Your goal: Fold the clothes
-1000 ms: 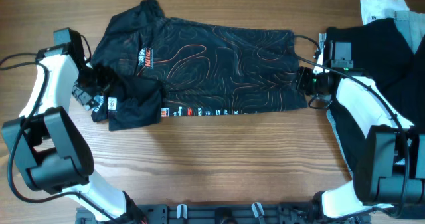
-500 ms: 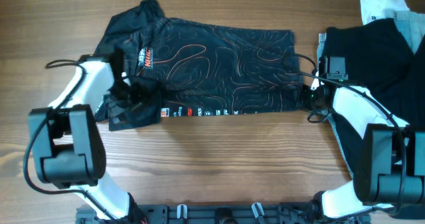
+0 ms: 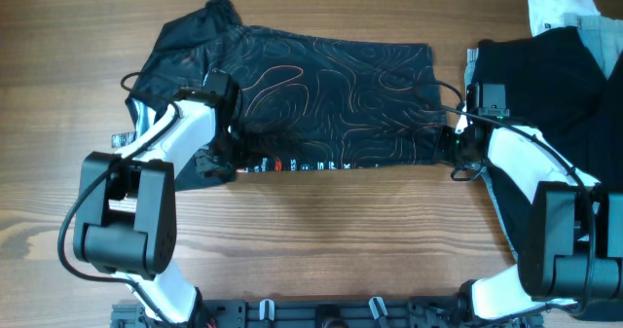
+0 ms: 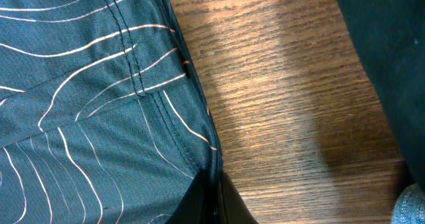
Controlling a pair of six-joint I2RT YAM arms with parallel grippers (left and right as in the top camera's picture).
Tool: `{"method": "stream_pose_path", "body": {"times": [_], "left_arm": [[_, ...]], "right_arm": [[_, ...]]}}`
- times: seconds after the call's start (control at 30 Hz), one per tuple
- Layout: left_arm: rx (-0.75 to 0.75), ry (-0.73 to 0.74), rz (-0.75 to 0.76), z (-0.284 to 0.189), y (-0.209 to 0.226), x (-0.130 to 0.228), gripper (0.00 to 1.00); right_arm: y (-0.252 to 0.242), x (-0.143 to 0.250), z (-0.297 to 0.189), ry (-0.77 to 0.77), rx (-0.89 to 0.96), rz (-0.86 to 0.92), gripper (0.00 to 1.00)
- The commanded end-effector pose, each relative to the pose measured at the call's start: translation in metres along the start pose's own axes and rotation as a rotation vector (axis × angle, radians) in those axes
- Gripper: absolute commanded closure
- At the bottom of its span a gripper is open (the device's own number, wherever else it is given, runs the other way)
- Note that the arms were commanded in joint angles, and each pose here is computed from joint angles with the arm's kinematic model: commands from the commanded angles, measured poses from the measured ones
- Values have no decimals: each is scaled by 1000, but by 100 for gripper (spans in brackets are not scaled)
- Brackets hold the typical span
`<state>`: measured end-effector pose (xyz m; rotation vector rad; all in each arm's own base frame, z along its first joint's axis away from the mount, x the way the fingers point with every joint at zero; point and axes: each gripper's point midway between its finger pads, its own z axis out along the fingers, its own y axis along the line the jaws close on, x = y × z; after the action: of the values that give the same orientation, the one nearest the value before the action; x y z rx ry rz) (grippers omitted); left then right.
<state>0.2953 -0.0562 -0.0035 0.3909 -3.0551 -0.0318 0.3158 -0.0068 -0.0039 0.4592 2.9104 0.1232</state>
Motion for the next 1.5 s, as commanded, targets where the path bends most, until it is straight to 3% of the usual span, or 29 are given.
{"method": "stream_pose_path", "body": {"times": [0.0, 0.27, 0.43, 0.47, 0.5, 0.53, 0.57, 0.6, 0.7, 0.77, 0.87, 1.03, 1.17, 1.4, 1.43, 1.47], "left_arm": [[-77, -17, 10, 4, 13, 1, 96], [-12, -162, 57, -79, -7, -41, 96], [248, -424, 71, -113, -63, -105, 92], [321, -434, 89, -119, -76, -107, 64], [317, -426, 88, -118, -75, -105, 50], [307, -410, 86, -115, -73, -102, 27], [254, -372, 79, -108, -63, -94, 17], [150, -343, 61, -101, -43, -86, 16], [-77, -262, -44, -92, 13, -67, 14], [-112, -186, -146, -86, 43, -56, 13], [-110, -142, -365, -73, 93, -56, 13], [-66, -40, -498, -38, 128, -33, 9], [-64, -56, -585, -7, 158, -26, 9], [-29, -175, -611, 6, 164, -50, 28], [-27, -186, -611, 6, 164, -52, 35], [-27, -193, -609, 6, 165, -54, 49]], "right_arm": [[-8, 12, 7, 45, 28, 4, 96], [-8, 12, 7, 44, 32, 4, 95], [-8, 12, 7, 44, 32, 4, 95], [-8, 12, 7, 44, 32, 4, 94], [-8, 12, 7, 44, 32, 4, 94], [-8, 12, 7, 44, 32, 4, 90], [-8, 12, 7, 44, 32, 4, 79], [-8, 12, 7, 44, 32, 3, 78], [-8, 12, 7, 44, 31, -10, 80], [-8, 12, 7, 44, 31, -19, 85], [-9, 15, 6, 55, 34, -18, 87], [-10, 19, 6, 72, 38, -16, 87], [-11, 23, 6, 88, 42, -12, 87], [-11, 27, 5, 104, 40, 12, 89], [-11, 29, 5, 112, 43, 11, 90], [-12, 31, 5, 121, 45, 12, 91]]}}
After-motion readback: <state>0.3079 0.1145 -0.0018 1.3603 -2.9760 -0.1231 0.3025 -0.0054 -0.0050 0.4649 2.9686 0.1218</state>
